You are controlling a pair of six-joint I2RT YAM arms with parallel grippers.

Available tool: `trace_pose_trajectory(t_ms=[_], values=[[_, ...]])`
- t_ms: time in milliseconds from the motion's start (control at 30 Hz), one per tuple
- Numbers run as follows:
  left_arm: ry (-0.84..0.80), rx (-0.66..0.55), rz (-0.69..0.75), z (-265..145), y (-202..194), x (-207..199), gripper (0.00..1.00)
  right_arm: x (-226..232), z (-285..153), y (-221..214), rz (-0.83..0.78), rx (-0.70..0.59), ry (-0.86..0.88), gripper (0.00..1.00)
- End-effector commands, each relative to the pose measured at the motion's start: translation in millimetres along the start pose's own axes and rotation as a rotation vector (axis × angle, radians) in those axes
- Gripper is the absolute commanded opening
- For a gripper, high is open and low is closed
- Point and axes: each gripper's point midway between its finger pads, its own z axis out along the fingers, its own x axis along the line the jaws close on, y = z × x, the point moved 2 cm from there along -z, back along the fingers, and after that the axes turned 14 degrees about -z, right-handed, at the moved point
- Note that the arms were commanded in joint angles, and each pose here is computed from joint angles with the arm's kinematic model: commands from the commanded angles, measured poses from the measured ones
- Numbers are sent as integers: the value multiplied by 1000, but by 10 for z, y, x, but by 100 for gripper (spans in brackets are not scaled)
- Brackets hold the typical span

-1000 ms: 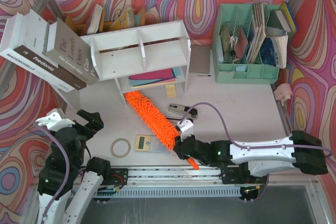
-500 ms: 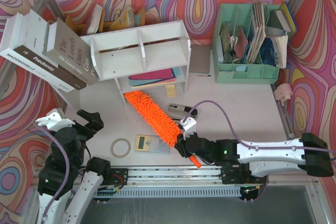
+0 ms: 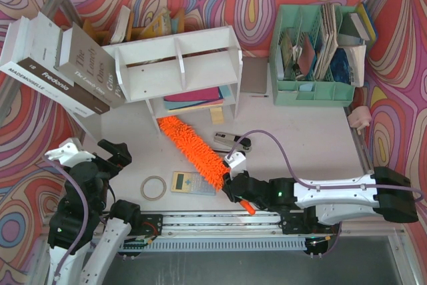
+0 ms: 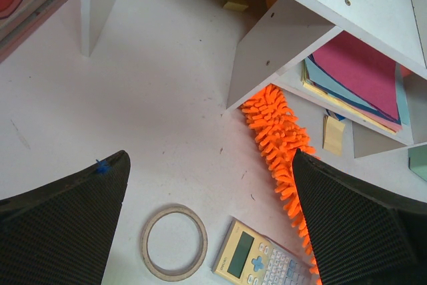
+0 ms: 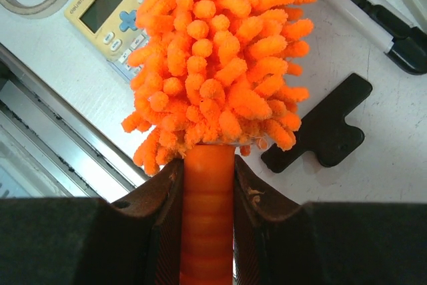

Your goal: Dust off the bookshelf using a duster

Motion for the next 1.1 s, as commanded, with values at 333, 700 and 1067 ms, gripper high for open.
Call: trace_pose_trajectory(t_ms=[333,700,1067], values=[[-3,-15,-19,-7,0,24,98,-314,-273,422,177,-147,-183,0],[-1,-9,-16,4,-10,18,98,-189,-224,393,205,-168,-102,0],[0,-12,-16,-1,-3,21,99,150,-47,551,109,-162,26,0]])
